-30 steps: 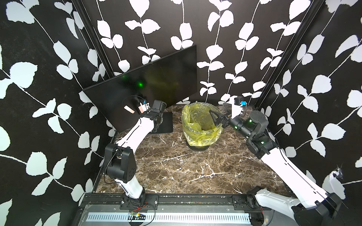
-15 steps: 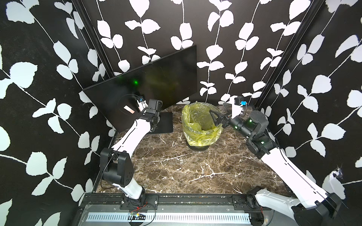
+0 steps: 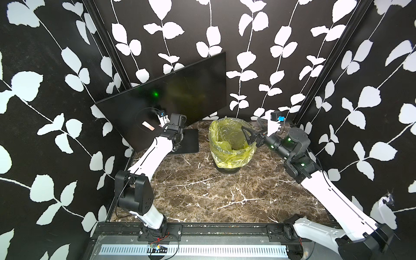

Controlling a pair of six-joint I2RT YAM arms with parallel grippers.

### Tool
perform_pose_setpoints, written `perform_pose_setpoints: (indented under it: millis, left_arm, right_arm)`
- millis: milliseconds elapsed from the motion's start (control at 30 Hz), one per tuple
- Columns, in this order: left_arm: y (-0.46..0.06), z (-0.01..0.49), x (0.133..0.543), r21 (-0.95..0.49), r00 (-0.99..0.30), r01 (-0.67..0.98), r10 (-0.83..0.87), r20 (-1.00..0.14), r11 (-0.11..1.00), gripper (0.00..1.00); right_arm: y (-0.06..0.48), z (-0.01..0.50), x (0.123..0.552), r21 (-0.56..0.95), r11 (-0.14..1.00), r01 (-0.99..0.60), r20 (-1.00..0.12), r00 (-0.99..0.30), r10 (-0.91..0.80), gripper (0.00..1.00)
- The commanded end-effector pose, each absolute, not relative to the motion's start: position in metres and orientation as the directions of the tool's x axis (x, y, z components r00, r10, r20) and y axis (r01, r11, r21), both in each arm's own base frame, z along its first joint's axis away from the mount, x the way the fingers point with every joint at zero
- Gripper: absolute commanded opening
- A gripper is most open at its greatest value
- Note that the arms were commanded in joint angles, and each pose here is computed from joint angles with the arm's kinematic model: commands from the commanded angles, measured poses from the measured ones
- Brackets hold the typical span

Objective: Remove the sticky note from the monitor
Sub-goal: Tear off the sticky note from the monitor.

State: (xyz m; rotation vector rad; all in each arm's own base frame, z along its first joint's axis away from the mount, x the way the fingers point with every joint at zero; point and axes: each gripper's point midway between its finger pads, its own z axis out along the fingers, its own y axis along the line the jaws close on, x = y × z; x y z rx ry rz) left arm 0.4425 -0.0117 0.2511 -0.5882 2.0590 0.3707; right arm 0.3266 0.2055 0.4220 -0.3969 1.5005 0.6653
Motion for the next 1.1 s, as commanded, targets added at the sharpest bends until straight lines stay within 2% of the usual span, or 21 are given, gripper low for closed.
perform_pose_setpoints:
  millis: [0,667,933,1067]
  left_arm:
    - [-0.008,0.275,0.439,-0.023,-0.404,-0.547,-0.288,-0.868,0.837,0.0]
    - [-0.021,0.294,0.403,-0.164,-0.444,-0.528,-0.436,-0.783,0.833,0.0]
    - [-0.04,0.302,0.39,-0.219,-0.443,-0.512,-0.473,-0.762,0.831,0.0]
    - [-0.068,0.307,0.388,-0.267,-0.462,-0.46,-0.485,-0.742,0.847,0.0]
  right_arm:
    - [0.201,0.432,0.323,0.155,0.764,-0.627,-0.983,-0.018,0.185,1.0]
    - [0.202,0.431,0.321,0.161,0.752,-0.639,-0.981,-0.022,0.191,1.0]
    - [0.205,0.429,0.319,0.159,0.739,-0.654,-0.983,-0.033,0.182,1.0]
    - [0.206,0.429,0.318,0.161,0.736,-0.658,-0.983,-0.038,0.181,1.0]
